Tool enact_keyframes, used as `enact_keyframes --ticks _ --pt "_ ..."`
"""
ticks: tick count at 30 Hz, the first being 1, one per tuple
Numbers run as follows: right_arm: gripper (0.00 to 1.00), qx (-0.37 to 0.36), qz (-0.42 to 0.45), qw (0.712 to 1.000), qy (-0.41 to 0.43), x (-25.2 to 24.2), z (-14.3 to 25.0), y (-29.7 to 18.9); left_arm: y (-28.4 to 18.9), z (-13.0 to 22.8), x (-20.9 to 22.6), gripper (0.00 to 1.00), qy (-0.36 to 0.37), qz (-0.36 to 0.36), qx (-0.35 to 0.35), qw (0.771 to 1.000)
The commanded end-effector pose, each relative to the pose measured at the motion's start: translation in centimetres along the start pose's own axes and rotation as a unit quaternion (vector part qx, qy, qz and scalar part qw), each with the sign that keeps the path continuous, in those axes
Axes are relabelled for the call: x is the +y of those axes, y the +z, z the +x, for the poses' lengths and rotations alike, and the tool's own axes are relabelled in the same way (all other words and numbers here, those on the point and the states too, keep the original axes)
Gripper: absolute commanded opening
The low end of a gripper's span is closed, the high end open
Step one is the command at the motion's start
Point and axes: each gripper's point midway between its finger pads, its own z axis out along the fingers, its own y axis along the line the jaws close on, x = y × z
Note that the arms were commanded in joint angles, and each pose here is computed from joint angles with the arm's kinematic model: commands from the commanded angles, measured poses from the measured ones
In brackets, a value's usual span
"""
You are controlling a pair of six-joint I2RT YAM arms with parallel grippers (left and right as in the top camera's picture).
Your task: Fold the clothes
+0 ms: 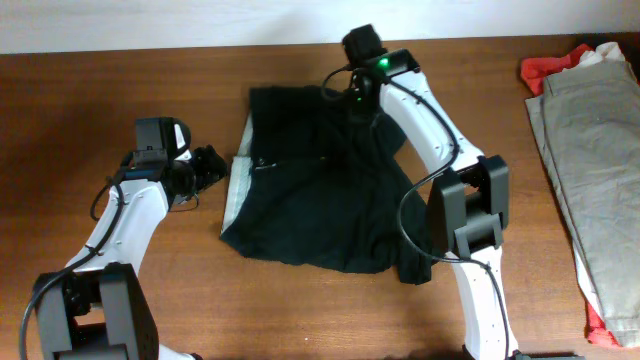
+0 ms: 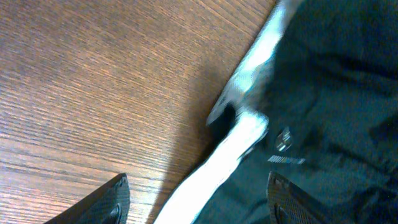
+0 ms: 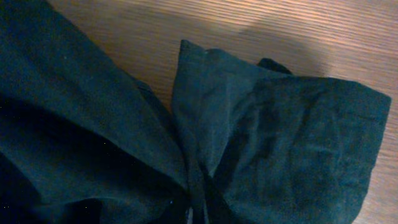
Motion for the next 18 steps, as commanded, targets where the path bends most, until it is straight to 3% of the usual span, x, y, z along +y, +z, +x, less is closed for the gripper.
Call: enact_keyframes --ticks 1,8,9,10,14,17,18 --pt "0.41 -0.032 0.017 0.999 0.019 -1.7 -1.6 -2.7 0.1 0.0 -0.6 0.70 0.001 0.011 0.005 1.000" --pt "0.42 -0.043 0.005 0.999 0.021 -1.0 -2.2 -1.2 0.1 0.0 -0.6 0.70 0.001 0.011 0.006 1.000" --pt "0.37 -0.039 0.004 0.999 0.021 -0.9 -2.1 -0.6 0.1 0.1 -0.6 0.70 0.001 0.011 0.007 1.000" --pt "0.18 -0.033 0.005 0.999 0.020 -0.9 -1.8 0.0 0.1 0.2 -0.5 0.70 0.000 0.009 0.010 1.000" --pt "0.34 -0.021 0.007 1.000 0.019 -0.8 -0.9 1.5 0.1 0.6 -0.2 0.70 0.002 0.004 0.018 1.000" --pt "0.33 -0.009 -0.001 0.999 0.031 -0.4 0.1 3.0 0.1 0.7 -0.2 0.70 0.005 0.004 0.019 1.000" --pt "0.24 -0.009 -0.003 0.999 0.030 -0.4 0.2 3.2 0.1 0.6 -0.2 0.70 0.005 0.005 0.019 1.000"
